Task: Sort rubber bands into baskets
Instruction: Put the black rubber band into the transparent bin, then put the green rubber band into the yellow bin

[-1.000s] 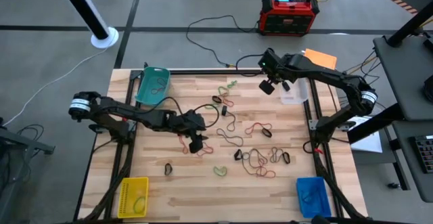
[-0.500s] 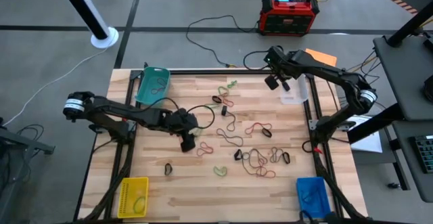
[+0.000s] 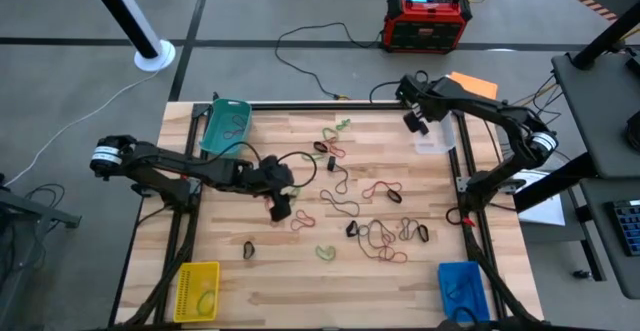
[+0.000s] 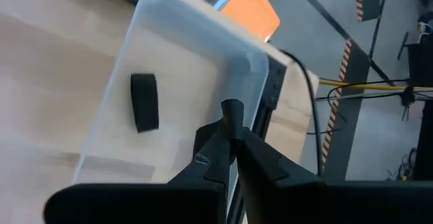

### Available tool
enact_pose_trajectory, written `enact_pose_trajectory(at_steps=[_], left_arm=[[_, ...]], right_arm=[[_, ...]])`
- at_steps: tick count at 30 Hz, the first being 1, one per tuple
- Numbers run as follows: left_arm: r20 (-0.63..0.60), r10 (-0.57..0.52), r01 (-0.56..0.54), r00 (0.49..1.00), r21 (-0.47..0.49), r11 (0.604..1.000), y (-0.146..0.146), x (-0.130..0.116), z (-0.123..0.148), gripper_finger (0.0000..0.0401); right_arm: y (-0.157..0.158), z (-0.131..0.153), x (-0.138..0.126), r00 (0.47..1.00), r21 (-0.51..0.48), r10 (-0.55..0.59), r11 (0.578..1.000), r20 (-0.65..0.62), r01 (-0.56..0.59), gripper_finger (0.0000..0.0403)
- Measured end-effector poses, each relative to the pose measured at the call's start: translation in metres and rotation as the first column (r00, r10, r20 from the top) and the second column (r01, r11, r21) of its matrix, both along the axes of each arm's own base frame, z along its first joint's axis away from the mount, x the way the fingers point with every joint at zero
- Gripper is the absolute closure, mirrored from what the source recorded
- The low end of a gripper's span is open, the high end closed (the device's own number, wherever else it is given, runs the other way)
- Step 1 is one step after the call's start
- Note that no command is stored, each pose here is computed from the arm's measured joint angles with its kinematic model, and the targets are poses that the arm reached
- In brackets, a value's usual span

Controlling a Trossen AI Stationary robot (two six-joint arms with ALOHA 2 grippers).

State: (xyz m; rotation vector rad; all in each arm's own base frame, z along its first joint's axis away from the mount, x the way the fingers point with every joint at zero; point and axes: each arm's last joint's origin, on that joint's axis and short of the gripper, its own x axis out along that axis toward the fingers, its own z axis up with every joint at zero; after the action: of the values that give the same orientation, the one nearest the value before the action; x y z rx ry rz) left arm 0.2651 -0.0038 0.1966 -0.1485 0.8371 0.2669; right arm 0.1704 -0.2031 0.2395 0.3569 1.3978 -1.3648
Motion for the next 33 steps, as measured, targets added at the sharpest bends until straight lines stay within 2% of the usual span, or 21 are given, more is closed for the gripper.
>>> enact_pose_trajectory(at_steps=[12, 22, 27, 33], left_arm=[[0.024, 0.001, -0.002, 1.0, 0.039, 0.999, 0.001, 0.002, 0.002, 0.0216], [0.025, 0.0, -0.001, 1.0, 0.04, 0.999, 0.001, 0.002, 0.002, 0.0216], [-0.003, 0.008, -0.008, 1.0, 0.031, 0.999, 0.001, 0.0, 0.0, 0.0216], [-0.063, 0.04, -0.04, 0.997, 0.006, 0.999, 0.001, -0.005, -0.004, 0.0216]], right_arm=[[0.006, -0.015, -0.005, 1.0, 0.03, -0.02, 0.999, -0.02, 0.02, 0.0282], [0.007, -0.015, -0.001, 0.999, 0.04, -0.024, 0.999, 0.033, 0.022, 0.0234], [0.02, -0.013, 0.018, 0.987, 0.058, 0.063, 0.996, 0.149, -0.072, 0.0225], [0.05, -0.002, 0.051, 0.931, -0.032, 0.265, 0.964, 0.252, -0.266, 0.0229]])
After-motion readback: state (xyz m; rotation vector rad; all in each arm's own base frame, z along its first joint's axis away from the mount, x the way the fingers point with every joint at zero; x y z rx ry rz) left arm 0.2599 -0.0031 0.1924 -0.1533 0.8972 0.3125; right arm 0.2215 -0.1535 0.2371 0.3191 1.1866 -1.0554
